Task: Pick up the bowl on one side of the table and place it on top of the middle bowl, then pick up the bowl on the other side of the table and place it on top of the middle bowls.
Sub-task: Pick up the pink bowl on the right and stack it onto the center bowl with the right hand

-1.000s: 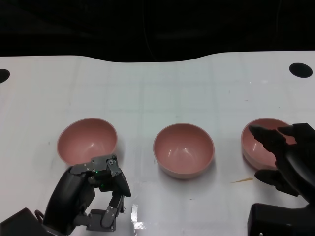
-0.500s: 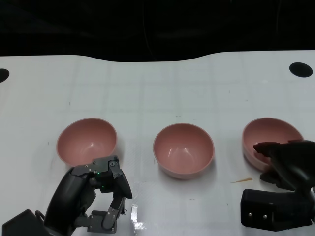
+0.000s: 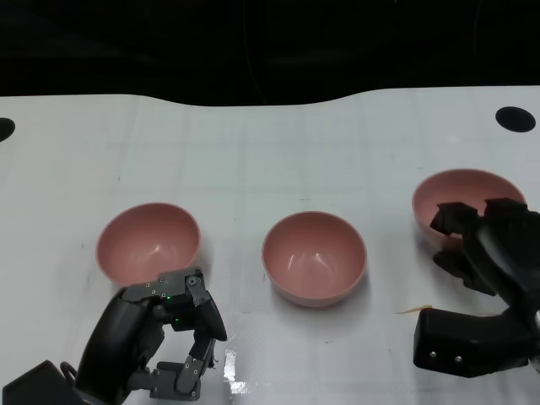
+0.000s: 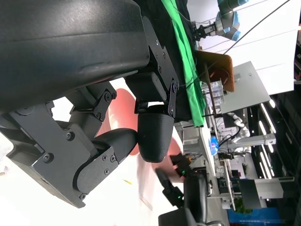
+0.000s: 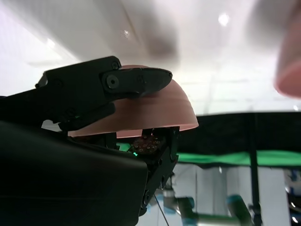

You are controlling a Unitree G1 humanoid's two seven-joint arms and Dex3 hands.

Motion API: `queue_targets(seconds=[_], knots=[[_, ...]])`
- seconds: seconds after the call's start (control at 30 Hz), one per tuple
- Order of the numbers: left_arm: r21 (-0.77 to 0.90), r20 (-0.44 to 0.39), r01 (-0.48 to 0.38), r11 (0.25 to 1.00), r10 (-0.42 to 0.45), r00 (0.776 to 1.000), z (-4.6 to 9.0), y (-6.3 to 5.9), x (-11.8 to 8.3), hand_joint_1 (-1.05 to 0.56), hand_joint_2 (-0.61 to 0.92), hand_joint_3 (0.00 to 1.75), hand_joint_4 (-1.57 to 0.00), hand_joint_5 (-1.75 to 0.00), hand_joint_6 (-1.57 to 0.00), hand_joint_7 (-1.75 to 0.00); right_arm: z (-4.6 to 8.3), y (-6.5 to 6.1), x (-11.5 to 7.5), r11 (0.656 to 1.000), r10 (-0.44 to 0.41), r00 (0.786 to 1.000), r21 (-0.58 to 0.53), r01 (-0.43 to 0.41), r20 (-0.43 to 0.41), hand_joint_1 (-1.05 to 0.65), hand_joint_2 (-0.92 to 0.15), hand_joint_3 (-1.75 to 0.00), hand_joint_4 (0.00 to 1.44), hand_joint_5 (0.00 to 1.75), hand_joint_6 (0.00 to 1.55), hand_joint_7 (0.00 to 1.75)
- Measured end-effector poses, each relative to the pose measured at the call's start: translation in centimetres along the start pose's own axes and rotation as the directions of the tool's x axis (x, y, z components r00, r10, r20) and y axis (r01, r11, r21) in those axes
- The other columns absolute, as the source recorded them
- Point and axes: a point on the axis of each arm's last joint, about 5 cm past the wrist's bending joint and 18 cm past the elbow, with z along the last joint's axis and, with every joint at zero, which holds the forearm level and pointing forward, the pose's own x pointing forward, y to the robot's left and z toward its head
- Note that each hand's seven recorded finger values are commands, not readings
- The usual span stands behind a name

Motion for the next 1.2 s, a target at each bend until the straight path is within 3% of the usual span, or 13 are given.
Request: queue_targets(seconds=[0.07, 0.13, 0.3, 0.37, 0.5, 0.63, 0.73, 0.93, 1.2], knots=[[0.000, 0.000, 0.000, 1.000, 0.000, 1.000, 0.0, 0.0, 0.0, -0.17, 0.33, 1.43, -0.91, -1.66, -0.87, -1.39, 0.4, -0.4, 0.3, 0.999, -0.035, 0.999, 0.015, 0.034, 0.032, -0.25, -0.58, -0.83, 0.96, 1.75, 0.76, 1.60], [-0.002, -0.002, -0.001, 1.000, 0.001, 1.000, 0.0, 0.0, 0.0, -0.17, 0.33, 1.42, -0.92, -1.65, -0.87, -1.39, 0.9, -1.0, 0.6, 0.996, -0.081, 0.994, 0.030, 0.079, 0.069, -0.22, -0.52, -0.89, 0.96, 1.75, 0.74, 1.71], [-0.010, -0.001, -0.002, 1.000, 0.002, 1.000, 0.0, -0.1, 0.0, -0.17, 0.33, 1.42, -0.92, -1.65, -0.88, -1.38, 2.4, -2.5, 0.9, 0.977, -0.186, 0.969, 0.136, 0.165, 0.160, -0.16, -0.35, -1.22, 0.99, 1.75, 0.76, 1.72], [-0.015, -0.006, -0.003, 1.000, 0.003, 1.000, -0.1, -0.1, 0.0, -0.18, 0.33, 1.41, -0.92, -1.66, -0.88, -1.38, 3.1, -2.9, 0.9, 0.967, -0.210, 0.959, 0.182, 0.176, 0.191, -0.15, -0.29, -1.35, 1.00, 1.75, 0.77, 1.70], [-0.016, -0.013, -0.002, 1.000, 0.002, 1.000, -0.1, -0.1, 0.0, -0.20, 0.33, 1.39, -0.92, -1.66, -0.88, -1.39, 4.4, -3.7, 1.0, 0.955, -0.217, 0.939, 0.257, 0.147, 0.268, -0.13, -0.23, -1.43, 0.99, 1.75, 0.80, 1.64], [-0.005, -0.014, 0.000, 1.000, 0.000, 1.000, 0.0, -0.1, 0.0, -0.20, 0.34, 1.38, -0.90, -1.67, -0.87, -1.42, 5.8, -3.4, 0.8, 0.949, -0.192, 0.916, 0.303, 0.083, 0.352, -0.14, -0.20, -1.44, 0.99, 1.75, 0.81, 1.61], [0.000, -0.013, 0.000, 1.000, 0.000, 1.000, 0.0, -0.1, 0.0, -0.19, 0.34, 1.39, -0.90, -1.68, -0.86, -1.42, 6.5, -3.3, 1.0, 0.947, -0.180, 0.911, 0.316, 0.058, 0.372, -0.12, -0.18, -1.43, 0.98, 1.75, 0.87, 1.48], [0.006, -0.011, 0.001, 1.000, -0.001, 1.000, 0.0, -0.1, 0.0, -0.19, 0.35, 1.38, -0.89, -1.67, -0.86, -1.42, 7.6, -3.0, 1.5, 0.954, -0.109, 0.897, 0.299, -0.027, 0.428, -0.12, -0.30, -1.24, 0.94, 1.75, 0.75, 1.67], [0.006, -0.017, -0.005, 1.000, 0.006, 1.000, -0.1, -0.2, -0.2, -0.17, 0.35, 1.38, -0.89, -1.68, -0.87, -1.41, 7.6, -0.8, 1.5, 0.958, 0.018, 0.896, 0.249, -0.142, 0.443, -0.13, -0.35, -1.18, 0.95, 1.75, 0.72, 1.74]])
